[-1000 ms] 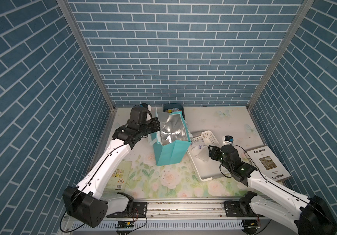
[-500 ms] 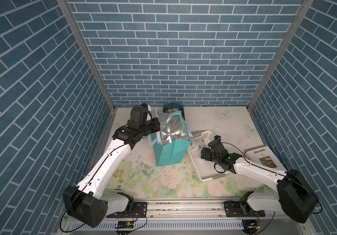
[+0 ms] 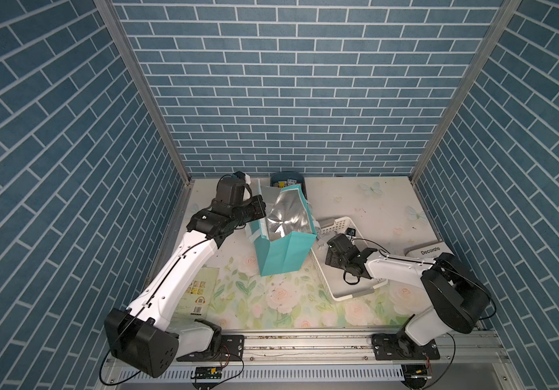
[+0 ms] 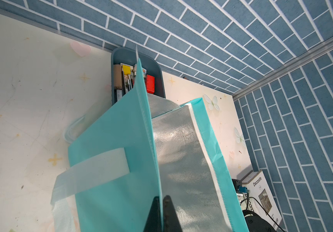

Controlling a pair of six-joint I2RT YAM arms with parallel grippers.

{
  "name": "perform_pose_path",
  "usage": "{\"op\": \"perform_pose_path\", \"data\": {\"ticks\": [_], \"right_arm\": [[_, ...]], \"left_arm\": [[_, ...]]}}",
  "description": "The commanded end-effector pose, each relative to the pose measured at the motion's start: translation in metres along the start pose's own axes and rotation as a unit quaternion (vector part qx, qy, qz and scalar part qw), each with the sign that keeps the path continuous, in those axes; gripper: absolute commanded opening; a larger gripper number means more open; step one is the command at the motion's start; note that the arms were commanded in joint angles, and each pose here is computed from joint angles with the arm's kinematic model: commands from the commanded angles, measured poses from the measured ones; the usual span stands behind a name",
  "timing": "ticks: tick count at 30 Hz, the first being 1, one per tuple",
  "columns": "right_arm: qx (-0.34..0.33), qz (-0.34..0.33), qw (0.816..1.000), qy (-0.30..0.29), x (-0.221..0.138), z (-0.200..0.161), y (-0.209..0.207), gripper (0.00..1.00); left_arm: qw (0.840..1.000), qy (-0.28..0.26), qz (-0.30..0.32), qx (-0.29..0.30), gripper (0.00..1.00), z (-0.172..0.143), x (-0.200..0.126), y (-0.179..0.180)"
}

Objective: Place the ice pack in the delivery bag
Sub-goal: Pick up the ice pack from the bin, then place the ice pack in the delivery bag.

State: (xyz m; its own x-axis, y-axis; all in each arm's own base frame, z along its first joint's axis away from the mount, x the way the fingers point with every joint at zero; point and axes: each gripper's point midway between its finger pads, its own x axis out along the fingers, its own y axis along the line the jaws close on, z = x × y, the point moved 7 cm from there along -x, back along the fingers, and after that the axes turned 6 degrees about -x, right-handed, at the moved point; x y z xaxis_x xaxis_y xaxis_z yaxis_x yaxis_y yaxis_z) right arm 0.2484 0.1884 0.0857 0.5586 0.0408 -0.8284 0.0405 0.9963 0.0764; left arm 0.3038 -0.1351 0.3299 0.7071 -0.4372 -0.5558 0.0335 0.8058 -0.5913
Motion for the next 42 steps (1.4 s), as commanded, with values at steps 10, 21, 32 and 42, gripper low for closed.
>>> {"op": "perform_pose_path", "data": {"ticks": [10, 21, 32, 42], "right_arm": [[-0.026, -0.065, 0.998, 0.002, 0.009, -0.009, -0.012, 0.51], [-0.055, 0.088, 0.98, -0.169, -0.106, 0.061, -0.002, 0.0], [-0.203, 0.321, 0.88, -0.284, -0.228, 0.165, 0.105, 0.0], [-0.338, 0.279, 0.886, -0.15, -0.158, 0.171, 0.193, 0.0]], "left_arm": [[1.0, -0.014, -0.011, 0.008, 0.0, 0.005, 0.002, -0.002], [0.999, -0.018, -0.025, 0.017, 0.0, 0.007, -0.006, -0.008], [0.999, -0.02, -0.025, 0.029, 0.0, 0.006, -0.01, -0.007], [0.998, -0.022, -0.047, 0.039, 0.0, 0.006, -0.013, -0.011]]}}
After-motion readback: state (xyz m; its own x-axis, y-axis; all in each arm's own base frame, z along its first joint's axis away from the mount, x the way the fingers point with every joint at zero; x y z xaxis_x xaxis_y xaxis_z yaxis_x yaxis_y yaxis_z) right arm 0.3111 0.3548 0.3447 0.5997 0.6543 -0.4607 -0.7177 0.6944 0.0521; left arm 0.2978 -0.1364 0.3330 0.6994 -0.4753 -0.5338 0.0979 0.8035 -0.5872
